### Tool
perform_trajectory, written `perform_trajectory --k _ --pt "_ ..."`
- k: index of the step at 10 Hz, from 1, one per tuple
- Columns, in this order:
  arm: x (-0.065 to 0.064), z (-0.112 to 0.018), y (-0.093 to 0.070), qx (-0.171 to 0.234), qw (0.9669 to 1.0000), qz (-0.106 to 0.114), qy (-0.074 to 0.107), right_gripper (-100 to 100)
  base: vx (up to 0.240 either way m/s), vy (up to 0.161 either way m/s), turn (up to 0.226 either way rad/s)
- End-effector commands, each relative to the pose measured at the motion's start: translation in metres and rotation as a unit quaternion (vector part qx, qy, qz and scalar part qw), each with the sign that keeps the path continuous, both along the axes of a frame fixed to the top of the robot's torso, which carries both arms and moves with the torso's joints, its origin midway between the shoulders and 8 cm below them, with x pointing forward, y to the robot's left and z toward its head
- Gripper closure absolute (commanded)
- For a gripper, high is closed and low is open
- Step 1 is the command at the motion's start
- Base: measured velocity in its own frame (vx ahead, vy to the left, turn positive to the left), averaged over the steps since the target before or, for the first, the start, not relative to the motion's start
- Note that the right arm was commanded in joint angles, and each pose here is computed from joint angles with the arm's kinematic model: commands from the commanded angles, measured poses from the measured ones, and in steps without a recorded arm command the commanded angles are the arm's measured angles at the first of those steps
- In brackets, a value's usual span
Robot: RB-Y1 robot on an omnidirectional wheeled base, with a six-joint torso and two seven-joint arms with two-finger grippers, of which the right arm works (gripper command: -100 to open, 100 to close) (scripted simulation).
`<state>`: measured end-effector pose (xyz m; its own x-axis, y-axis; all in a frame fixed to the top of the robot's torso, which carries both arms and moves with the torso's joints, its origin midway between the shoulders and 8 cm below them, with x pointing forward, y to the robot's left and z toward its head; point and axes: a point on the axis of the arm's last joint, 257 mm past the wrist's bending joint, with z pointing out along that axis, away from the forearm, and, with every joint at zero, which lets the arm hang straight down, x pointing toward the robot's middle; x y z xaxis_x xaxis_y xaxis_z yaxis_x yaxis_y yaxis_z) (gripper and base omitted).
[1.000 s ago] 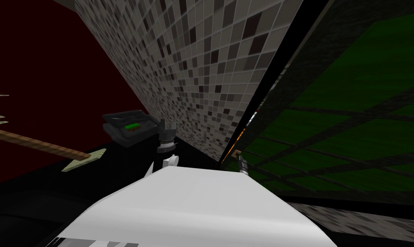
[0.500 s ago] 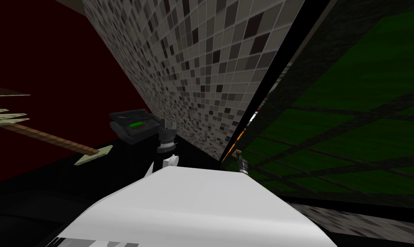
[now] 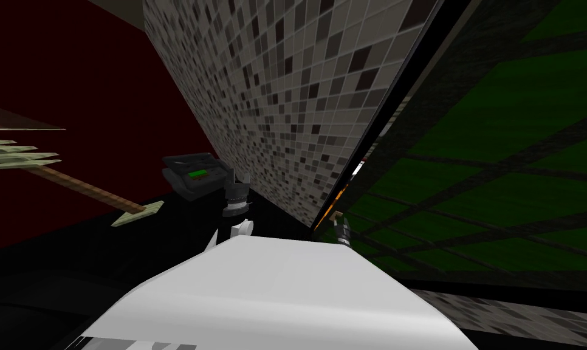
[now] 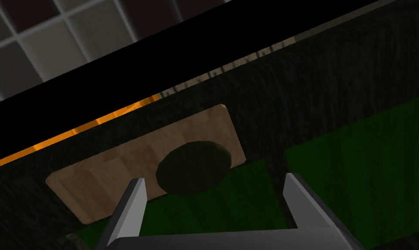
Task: Pull the door open
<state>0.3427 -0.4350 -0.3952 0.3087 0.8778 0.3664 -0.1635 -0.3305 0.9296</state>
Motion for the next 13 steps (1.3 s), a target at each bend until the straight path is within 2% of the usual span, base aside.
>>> perform_trajectory --k 1,3,5,6,7,8,10,11,12,13 --pt "0.001 0.0 0.002 0.032 0.9994 -0.001 -0.012 -100 -0.046 0.01 0.01" --pt "0.003 0.0 0.004 0.058 0.9981 -0.003 -0.022 -100 -0.055 0.0 0.026" --pt "0.007 0.0 0.007 0.104 0.9938 -0.006 -0.04 -100 -0.054 -0.012 0.035" --pt "0.007 0.0 0.007 0.112 0.9927 -0.006 -0.044 -100 -0.054 -0.007 0.015" --pt "0.009 0.0 0.009 0.137 0.9891 -0.008 -0.053 -100 -0.063 0.002 0.031" --pt "0.009 0.0 0.009 0.14 0.9886 -0.008 -0.054 -100 -0.049 0.003 0.012" --pt "0.013 0.0 0.013 0.189 0.9792 -0.011 -0.074 -100 -0.059 0.0 0.04" --pt "0.013 0.0 0.013 0.196 0.9775 -0.011 -0.077 -100 -0.054 -0.002 0.013" --pt "0.014 0.0 0.015 0.221 0.9713 -0.013 -0.086 -100 -0.058 -0.009 0.027" --pt "0.014 0.0 0.015 0.224 0.9705 -0.013 -0.088 -100 -0.049 -0.003 0.016"
